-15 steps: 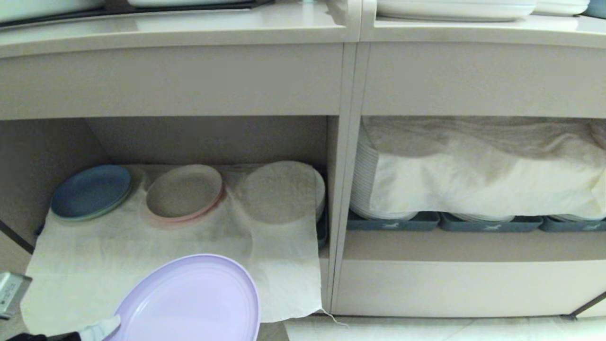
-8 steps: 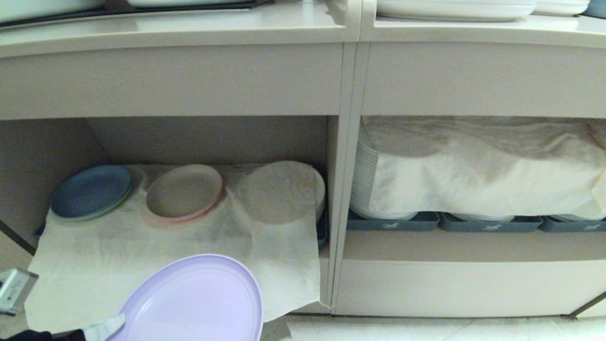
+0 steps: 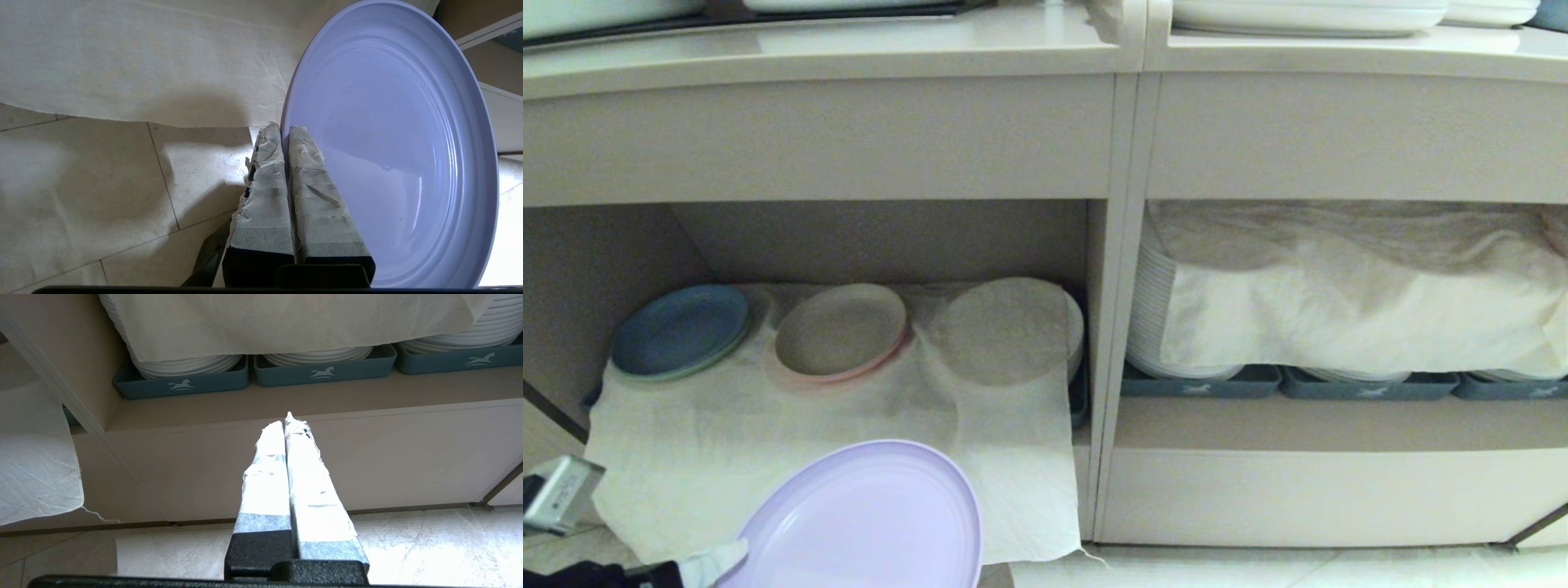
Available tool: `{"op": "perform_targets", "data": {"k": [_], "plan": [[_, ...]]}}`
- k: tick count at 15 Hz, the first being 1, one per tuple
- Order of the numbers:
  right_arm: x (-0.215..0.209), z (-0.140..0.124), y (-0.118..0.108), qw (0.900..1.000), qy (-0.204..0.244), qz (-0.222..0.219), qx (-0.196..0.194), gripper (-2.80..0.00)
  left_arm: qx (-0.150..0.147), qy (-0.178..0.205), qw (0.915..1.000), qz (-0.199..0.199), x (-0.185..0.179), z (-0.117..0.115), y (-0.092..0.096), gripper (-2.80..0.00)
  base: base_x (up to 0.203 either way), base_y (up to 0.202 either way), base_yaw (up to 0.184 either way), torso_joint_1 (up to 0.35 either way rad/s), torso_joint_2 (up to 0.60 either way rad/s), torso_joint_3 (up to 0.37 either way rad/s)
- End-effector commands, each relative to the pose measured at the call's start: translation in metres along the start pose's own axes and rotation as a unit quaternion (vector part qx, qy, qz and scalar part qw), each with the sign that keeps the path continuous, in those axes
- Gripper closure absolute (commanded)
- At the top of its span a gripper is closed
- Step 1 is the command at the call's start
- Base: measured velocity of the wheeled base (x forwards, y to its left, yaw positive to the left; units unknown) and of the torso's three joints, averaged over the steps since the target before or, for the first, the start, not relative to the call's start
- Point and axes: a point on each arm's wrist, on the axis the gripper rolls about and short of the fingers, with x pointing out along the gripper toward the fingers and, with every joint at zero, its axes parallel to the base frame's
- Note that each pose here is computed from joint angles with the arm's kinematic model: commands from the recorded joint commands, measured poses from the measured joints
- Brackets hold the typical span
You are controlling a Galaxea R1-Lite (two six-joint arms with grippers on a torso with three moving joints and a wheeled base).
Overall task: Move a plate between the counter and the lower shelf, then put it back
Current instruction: Put the plate
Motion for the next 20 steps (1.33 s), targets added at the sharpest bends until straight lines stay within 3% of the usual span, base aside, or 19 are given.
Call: {"op": "perform_targets", "data": {"k": [1,17,20], "plan": [[0.0000,0.0000,0.0000,1.000,0.000,0.000,0.000,0.00,-0.002,0.003,1.0000,0.002,0.0013,0.0001,0.0001,0.00,0.000,0.000,0.000,0.000,0.00,0.000],[0.0000,0.0000,0.0000,1.000,0.000,0.000,-0.001,0.00,-0.004,0.005,1.0000,0.003,0.0015,-0.0011,0.0006,0.00,0.000,0.000,0.000,0.001,0.00,-0.001],[0.0000,0.0000,0.0000,1.000,0.000,0.000,-0.001,0.00,-0.004,0.004,1.0000,0.003,0.0014,-0.0007,0.0004,0.00,0.000,0.000,0.000,0.051,-0.23,-0.232]]}}
